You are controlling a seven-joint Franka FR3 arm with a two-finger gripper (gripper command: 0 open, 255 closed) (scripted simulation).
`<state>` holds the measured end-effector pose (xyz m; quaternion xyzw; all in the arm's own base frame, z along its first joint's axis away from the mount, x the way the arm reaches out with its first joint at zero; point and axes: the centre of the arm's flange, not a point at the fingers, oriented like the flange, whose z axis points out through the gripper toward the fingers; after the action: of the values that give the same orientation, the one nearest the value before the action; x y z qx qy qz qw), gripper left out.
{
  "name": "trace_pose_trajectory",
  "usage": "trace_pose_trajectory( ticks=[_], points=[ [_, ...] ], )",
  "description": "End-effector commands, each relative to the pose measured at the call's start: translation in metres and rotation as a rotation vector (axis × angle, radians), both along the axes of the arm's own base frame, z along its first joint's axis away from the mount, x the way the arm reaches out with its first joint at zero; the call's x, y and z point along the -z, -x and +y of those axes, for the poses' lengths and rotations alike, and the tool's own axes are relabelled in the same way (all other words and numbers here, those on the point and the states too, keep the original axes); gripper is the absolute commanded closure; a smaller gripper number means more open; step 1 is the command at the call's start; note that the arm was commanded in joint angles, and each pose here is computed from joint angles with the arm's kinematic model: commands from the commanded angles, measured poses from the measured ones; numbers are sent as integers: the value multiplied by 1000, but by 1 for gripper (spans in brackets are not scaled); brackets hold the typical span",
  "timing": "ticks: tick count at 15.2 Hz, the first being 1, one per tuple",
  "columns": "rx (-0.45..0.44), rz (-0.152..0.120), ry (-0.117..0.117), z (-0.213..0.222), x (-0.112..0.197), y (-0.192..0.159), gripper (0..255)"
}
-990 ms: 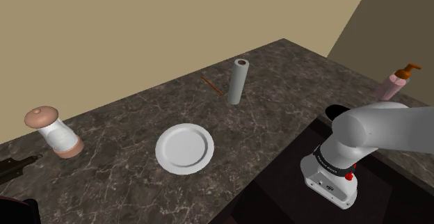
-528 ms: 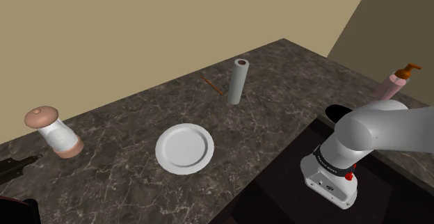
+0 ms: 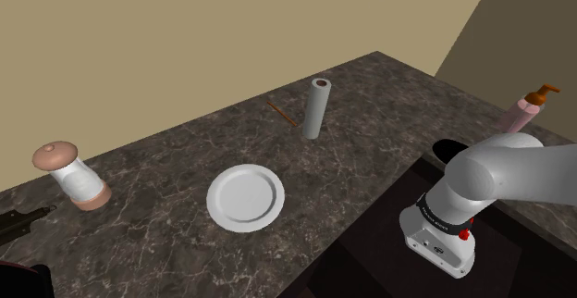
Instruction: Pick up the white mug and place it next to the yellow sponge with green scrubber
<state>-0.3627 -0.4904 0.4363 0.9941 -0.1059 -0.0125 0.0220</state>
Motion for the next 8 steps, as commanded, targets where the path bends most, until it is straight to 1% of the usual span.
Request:
trace_pose_trajectory(
  ticks=[1, 8],
  points=[
    [0, 0, 1, 0, 11, -1, 255],
    [0, 0, 1, 0, 48, -1, 255]
  ],
)
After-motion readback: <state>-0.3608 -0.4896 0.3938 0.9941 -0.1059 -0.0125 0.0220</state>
